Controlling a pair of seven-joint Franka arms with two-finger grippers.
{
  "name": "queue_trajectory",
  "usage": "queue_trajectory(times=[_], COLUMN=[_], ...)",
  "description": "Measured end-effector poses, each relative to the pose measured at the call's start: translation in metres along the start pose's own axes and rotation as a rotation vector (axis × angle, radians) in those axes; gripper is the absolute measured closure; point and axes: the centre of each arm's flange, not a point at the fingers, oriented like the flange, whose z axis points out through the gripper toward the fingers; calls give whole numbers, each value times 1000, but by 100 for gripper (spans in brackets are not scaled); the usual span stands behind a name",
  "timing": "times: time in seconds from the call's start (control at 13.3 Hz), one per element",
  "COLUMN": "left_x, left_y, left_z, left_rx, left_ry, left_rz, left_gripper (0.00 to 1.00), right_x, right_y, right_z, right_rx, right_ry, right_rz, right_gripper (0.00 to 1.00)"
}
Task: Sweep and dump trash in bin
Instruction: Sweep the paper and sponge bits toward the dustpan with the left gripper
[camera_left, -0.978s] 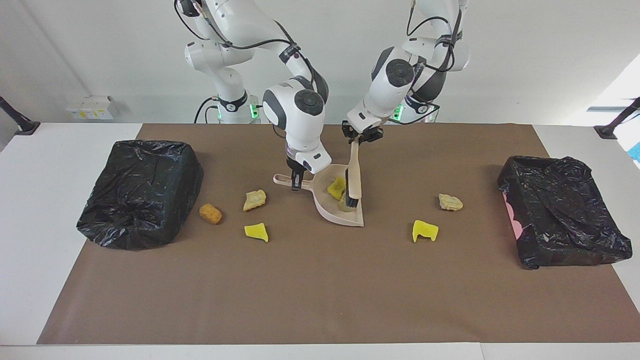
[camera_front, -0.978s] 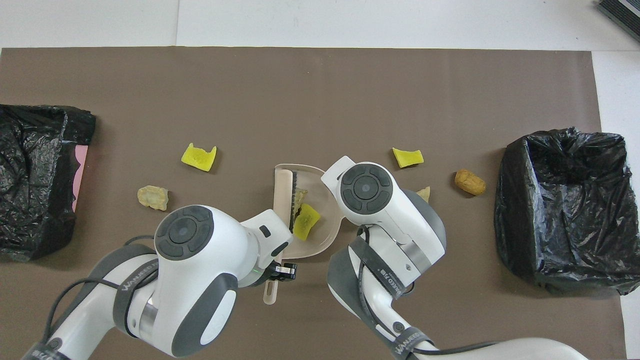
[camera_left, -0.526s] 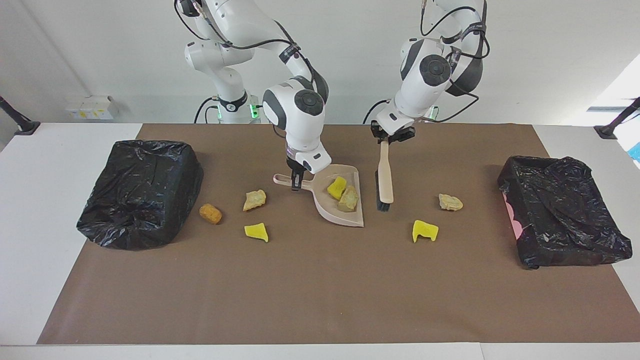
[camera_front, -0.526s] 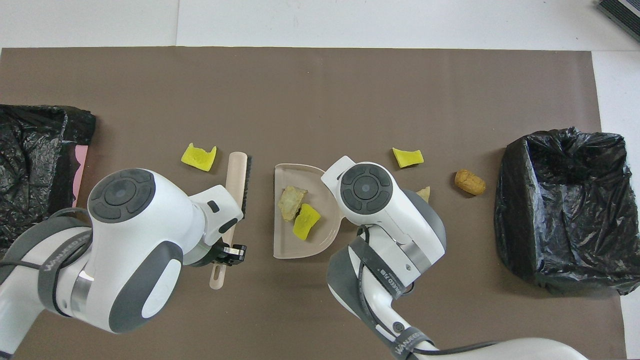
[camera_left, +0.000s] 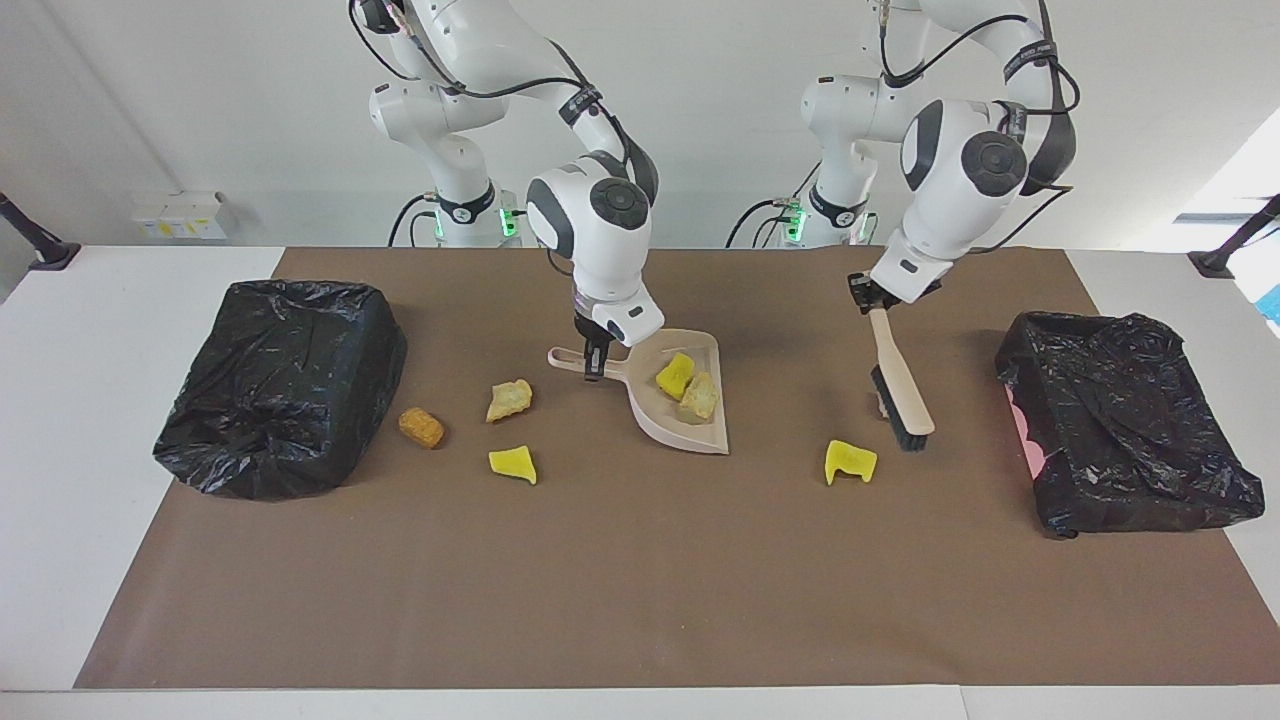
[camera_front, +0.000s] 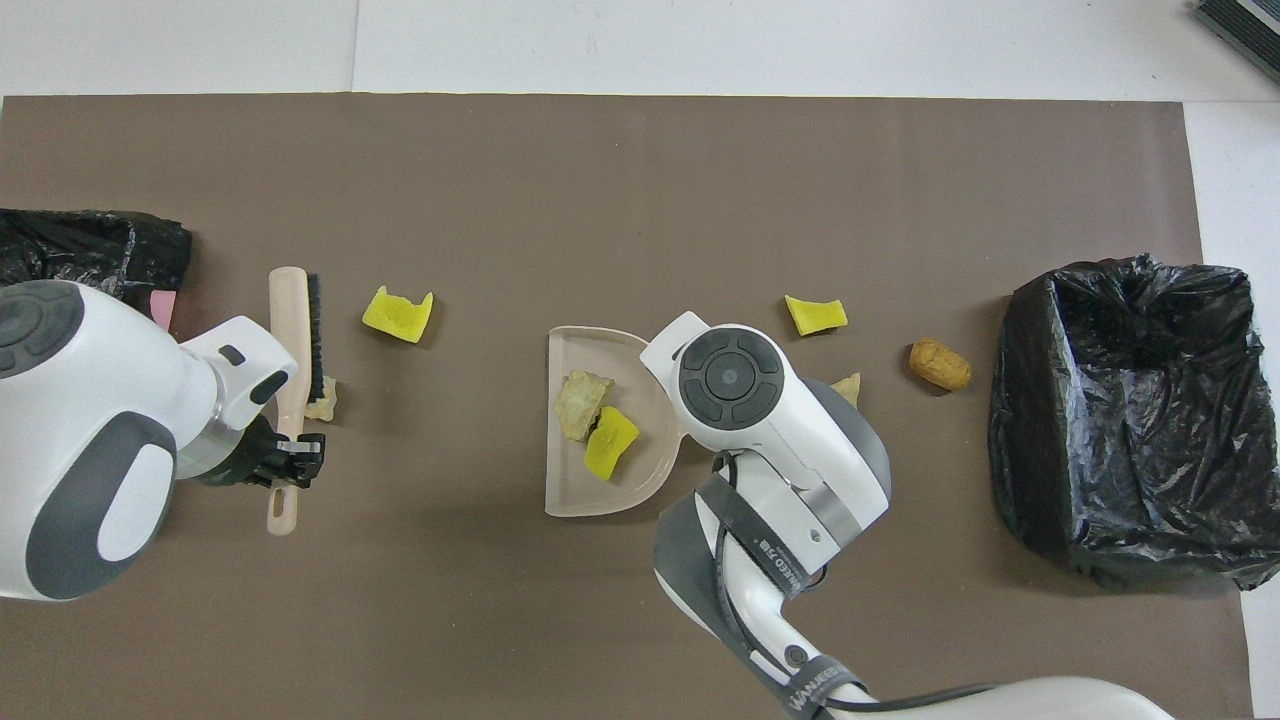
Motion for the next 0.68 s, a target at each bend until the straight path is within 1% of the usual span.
queue_trajectory(times=[0.23, 0.38, 0.53, 0.68], left_x=[0, -4, -8, -13], left_y=[-34, -43, -36, -11], left_z=[33, 58, 77, 85], left_rx=[45, 50, 57, 72], left_ry=[-57, -78, -84, -66], left_rz=[-46, -63, -72, -58], left_gripper=[74, 74, 74, 74], right_x=[0, 0, 0, 0], right_y=[0, 0, 0, 0], right_z=[0, 0, 0, 0], right_rx=[0, 0, 0, 0], right_ry=[0, 0, 0, 0], right_rz=[0, 0, 0, -1], right_gripper=[68, 68, 68, 68])
